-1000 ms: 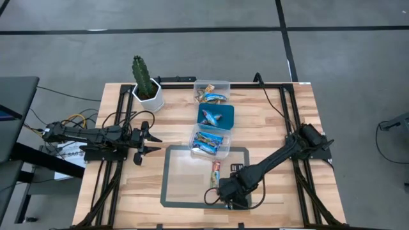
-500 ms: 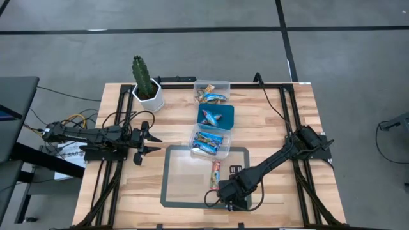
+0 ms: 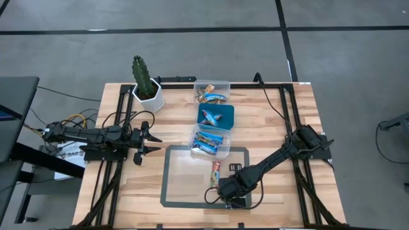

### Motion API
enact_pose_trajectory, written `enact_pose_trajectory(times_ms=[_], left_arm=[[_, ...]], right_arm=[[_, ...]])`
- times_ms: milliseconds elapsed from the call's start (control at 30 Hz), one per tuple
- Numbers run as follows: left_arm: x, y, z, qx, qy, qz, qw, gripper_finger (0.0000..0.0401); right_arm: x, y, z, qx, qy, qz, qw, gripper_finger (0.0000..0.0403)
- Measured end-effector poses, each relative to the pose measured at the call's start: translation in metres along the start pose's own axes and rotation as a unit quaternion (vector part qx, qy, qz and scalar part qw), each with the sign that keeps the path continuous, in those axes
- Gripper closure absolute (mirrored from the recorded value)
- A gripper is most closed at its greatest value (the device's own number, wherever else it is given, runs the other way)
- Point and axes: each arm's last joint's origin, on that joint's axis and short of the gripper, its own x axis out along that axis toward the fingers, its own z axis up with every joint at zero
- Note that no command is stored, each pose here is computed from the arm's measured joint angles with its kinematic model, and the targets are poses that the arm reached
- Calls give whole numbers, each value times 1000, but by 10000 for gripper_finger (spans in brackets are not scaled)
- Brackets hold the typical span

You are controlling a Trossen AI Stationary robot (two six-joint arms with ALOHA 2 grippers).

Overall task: Pick and place Granola Bars by type
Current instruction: Put the red granola bar into the blue bin

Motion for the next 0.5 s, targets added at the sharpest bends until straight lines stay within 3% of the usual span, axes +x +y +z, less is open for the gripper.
enact_pose_trajectory(times_ms=[167, 267, 500], left_arm=[[0, 0, 0, 0, 0, 0, 1000, 257], [0, 0, 0, 0, 0, 0, 1000, 257], [0, 0, 0, 0, 0, 0, 1000, 257]], right_arm=[[-2, 0, 1, 0, -7, 3, 1000, 393], [-7, 3, 6, 1, -20, 11, 1000, 392], [-43, 12, 27, 1, -139, 72, 988, 390]])
